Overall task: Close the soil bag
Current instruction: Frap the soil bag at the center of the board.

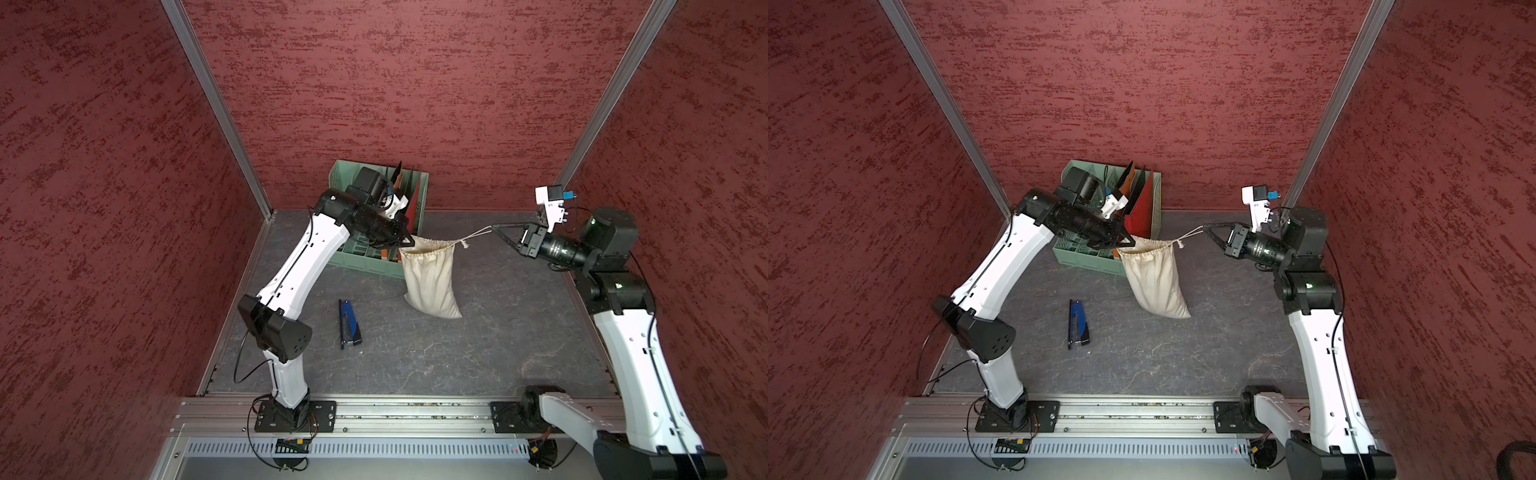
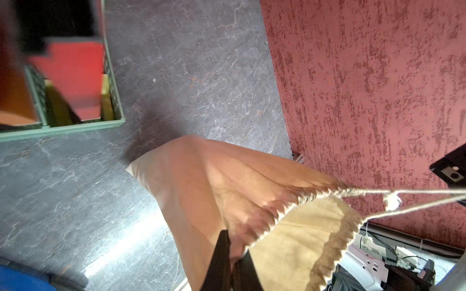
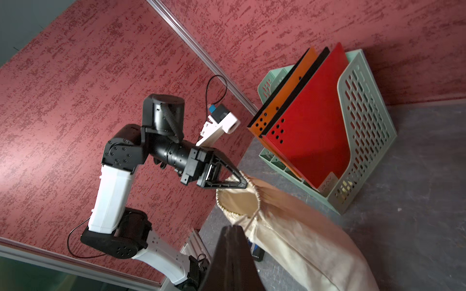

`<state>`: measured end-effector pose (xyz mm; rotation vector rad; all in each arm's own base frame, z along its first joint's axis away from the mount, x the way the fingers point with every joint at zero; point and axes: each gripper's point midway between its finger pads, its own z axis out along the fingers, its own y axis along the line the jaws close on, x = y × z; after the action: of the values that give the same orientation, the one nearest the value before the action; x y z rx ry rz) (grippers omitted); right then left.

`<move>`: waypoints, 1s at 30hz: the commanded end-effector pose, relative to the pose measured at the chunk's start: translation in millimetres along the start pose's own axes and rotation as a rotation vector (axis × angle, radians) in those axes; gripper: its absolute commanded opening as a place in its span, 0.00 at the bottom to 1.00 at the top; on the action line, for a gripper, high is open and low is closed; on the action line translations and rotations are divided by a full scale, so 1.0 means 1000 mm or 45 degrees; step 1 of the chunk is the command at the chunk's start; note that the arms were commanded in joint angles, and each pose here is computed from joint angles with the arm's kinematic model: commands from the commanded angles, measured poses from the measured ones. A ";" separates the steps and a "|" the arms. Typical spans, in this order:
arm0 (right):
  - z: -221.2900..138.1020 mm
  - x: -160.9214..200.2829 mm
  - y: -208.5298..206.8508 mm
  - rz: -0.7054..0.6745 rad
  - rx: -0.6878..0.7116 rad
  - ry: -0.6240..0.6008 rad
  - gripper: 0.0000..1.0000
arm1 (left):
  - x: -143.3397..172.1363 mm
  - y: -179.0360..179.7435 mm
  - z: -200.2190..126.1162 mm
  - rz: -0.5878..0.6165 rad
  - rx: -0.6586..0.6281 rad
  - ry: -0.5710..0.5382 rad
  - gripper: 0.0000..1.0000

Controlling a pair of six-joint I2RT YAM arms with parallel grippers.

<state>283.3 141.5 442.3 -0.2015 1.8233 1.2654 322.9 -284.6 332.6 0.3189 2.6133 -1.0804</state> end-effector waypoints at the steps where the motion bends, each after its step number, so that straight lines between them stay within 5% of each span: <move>1: 0.004 -0.024 0.025 -0.108 -0.089 -0.082 0.00 | 0.002 -0.009 -0.015 -0.051 0.032 -0.100 0.00; 17: 0.060 -0.005 0.037 -0.123 -0.181 0.052 0.00 | 0.034 0.020 -0.008 -0.268 0.053 -0.199 0.06; 23: 0.072 0.007 0.036 -0.106 -0.179 0.118 0.00 | 0.031 0.026 -0.016 -0.228 0.057 -0.260 0.49; 24: 0.071 0.010 0.034 -0.106 -0.168 0.121 0.00 | 0.030 0.025 -0.020 -0.202 0.053 -0.277 0.60; 26: 0.069 0.013 0.031 -0.110 -0.146 0.125 0.00 | 0.026 0.023 -0.030 -0.134 0.039 -0.319 0.98; 30: 0.066 0.011 0.034 -0.109 -0.125 0.132 0.00 | 0.017 0.010 -0.046 0.057 0.043 -0.389 1.00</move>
<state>301.4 218.7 432.2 -0.3787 1.8665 1.3542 296.1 -246.3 320.4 0.0631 2.4535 -1.1139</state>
